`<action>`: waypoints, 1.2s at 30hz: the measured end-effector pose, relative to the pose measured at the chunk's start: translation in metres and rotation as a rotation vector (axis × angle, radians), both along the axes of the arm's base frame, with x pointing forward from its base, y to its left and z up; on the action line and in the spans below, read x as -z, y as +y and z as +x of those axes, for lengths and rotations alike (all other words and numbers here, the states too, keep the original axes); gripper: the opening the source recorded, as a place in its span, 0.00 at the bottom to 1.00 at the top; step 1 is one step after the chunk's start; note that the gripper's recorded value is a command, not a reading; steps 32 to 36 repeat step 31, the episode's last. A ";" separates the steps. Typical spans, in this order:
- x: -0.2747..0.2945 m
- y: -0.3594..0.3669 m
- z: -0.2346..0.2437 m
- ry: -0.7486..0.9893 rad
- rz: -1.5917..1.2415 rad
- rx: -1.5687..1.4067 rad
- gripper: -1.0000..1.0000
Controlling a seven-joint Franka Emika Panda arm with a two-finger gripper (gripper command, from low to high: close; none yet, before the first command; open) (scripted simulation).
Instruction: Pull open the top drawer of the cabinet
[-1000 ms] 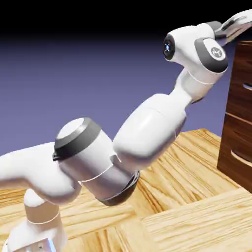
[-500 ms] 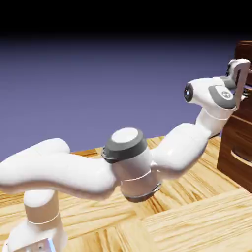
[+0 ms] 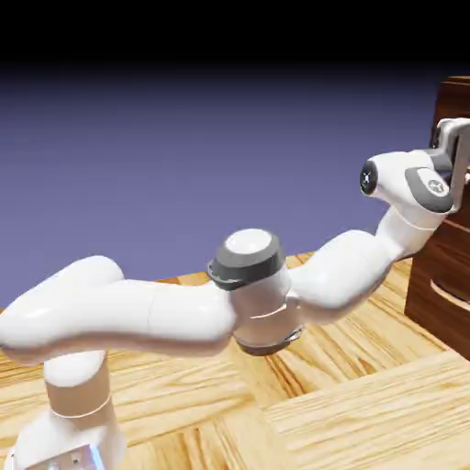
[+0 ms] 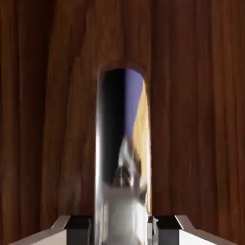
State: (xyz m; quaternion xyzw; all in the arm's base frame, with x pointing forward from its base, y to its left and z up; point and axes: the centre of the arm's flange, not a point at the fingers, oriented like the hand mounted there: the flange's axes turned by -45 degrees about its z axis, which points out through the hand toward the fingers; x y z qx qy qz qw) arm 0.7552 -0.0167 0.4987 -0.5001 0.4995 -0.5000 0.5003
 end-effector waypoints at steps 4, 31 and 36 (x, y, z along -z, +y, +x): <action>0.000 0.000 -0.023 0.000 0.000 0.000 0.00; 0.000 0.000 -0.232 0.001 0.000 0.000 1.00; 0.000 0.000 -0.232 0.001 0.000 0.000 1.00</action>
